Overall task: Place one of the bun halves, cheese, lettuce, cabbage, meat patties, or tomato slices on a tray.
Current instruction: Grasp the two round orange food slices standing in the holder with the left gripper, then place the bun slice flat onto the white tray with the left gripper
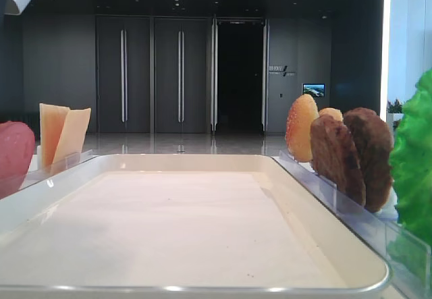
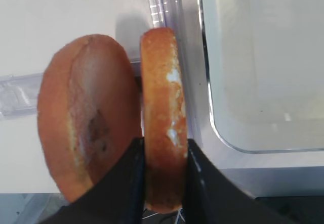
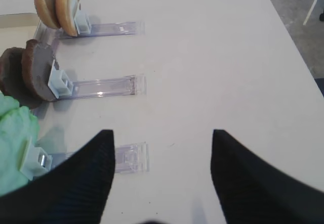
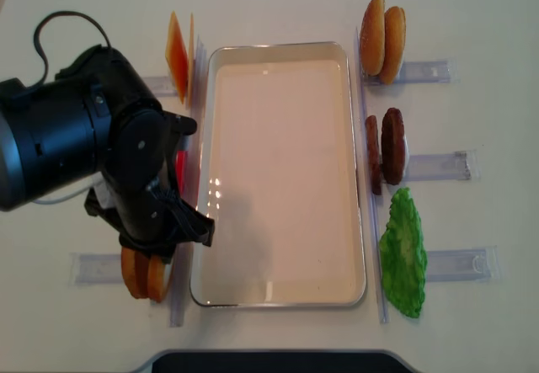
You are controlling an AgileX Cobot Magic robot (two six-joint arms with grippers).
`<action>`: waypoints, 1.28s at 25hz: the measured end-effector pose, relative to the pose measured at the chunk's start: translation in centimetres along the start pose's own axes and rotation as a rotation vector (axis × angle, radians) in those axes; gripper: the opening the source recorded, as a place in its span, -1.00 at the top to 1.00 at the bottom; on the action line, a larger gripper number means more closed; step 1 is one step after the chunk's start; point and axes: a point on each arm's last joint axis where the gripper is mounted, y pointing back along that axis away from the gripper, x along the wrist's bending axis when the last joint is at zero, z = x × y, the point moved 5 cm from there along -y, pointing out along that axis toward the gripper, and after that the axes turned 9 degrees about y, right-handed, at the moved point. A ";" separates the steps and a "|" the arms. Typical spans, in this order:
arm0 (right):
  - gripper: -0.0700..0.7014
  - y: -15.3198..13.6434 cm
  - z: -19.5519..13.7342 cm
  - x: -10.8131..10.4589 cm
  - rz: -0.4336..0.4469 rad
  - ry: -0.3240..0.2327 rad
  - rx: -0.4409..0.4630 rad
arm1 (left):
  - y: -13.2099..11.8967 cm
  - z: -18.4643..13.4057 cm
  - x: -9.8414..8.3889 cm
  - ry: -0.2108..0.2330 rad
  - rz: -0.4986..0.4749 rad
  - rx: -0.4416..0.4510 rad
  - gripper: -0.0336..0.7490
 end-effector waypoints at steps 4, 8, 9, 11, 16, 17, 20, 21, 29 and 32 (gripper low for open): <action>-0.29 0.0 0.0 0.0 0.000 0.000 0.000 | 0.0 0.0 0.0 0.000 0.001 0.000 0.53; -0.29 0.0 0.0 0.0 0.000 0.000 0.000 | 0.7 0.2 0.0 0.005 0.009 0.004 0.54; -0.29 0.0 0.0 0.0 0.000 0.000 0.000 | 1.2 0.5 0.0 0.007 0.007 0.000 0.54; -0.29 0.0 0.0 0.0 0.000 0.000 0.000 | 2.2 0.9 -0.2 0.007 -0.001 -0.012 0.54; -0.29 0.0 0.0 0.0 0.000 0.000 0.000 | 5.9 2.4 -0.7 0.020 -0.087 -0.109 0.55; -0.29 0.0 0.0 0.0 0.000 0.000 0.000 | 6.6 2.6 -0.8 0.024 -0.103 -0.129 0.55; -0.29 0.0 0.0 0.0 0.000 0.000 0.000 | 8.6 3.0 -0.6 0.033 -0.146 -0.187 0.55; -0.29 0.0 0.0 0.0 0.000 0.000 0.000 | 9.1 3.0 -0.4 0.034 -0.152 -0.203 0.55; -0.29 0.0 0.0 0.0 0.000 0.000 0.000 | 9.8 3.0 0.1 0.035 -0.154 -0.230 0.55; -0.29 0.0 0.0 0.0 0.000 0.000 0.000 | 9.8 3.0 0.1 0.035 -0.154 -0.230 0.55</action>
